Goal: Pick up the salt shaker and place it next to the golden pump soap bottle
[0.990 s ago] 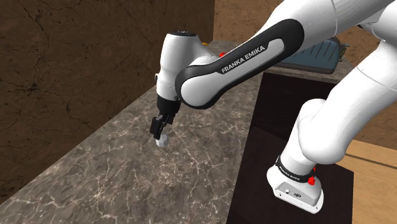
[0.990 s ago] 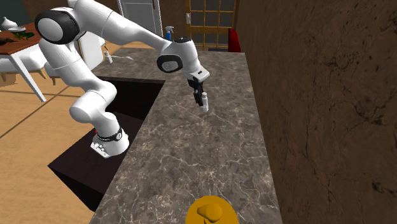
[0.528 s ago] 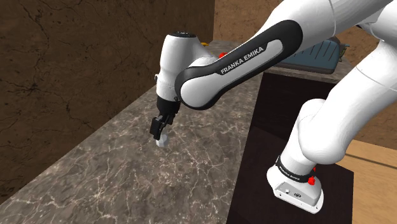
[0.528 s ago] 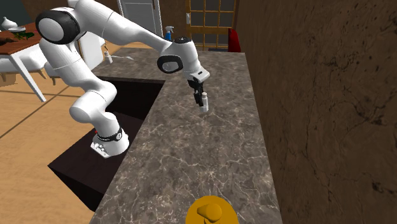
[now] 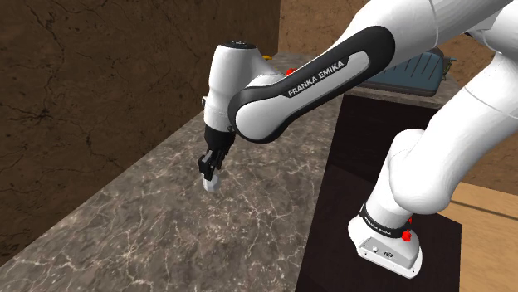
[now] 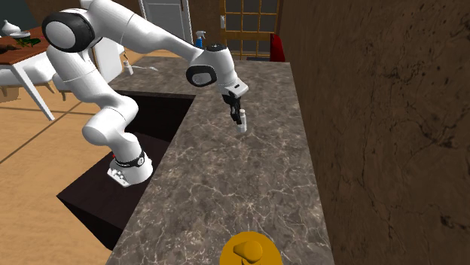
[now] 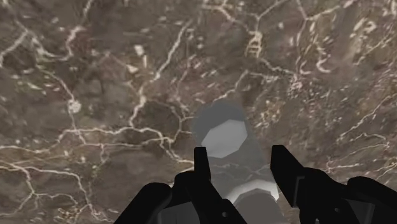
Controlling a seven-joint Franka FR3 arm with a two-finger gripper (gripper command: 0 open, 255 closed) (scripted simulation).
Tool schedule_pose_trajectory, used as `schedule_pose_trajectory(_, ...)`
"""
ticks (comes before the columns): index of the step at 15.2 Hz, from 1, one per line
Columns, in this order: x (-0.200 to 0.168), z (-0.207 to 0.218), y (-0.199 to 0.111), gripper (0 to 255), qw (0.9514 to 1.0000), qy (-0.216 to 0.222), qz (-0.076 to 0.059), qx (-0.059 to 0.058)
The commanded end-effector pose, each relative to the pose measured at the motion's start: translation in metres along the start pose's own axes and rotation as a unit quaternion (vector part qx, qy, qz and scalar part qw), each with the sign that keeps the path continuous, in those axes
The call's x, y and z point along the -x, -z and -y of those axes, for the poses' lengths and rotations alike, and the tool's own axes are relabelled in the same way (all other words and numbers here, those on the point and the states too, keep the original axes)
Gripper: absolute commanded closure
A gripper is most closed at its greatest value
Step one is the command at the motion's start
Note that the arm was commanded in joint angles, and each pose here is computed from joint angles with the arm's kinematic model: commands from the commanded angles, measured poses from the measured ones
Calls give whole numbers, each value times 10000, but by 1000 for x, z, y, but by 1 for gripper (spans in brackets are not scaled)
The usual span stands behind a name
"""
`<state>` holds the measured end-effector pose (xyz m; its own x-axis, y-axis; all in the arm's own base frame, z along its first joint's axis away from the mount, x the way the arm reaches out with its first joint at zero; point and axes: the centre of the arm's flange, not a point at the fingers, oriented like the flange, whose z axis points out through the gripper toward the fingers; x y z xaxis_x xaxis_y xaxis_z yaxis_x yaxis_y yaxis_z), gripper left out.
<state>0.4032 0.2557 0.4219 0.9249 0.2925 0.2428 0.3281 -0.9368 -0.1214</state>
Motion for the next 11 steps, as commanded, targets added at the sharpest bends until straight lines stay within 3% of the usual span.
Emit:
schedule_pose_trajectory(1, 0, 0, 0, 255, 10000, 0, 6, 0)
schedule_pose_trajectory(11, -11, 6, 45, 255, 10000, 0, 5, 0)
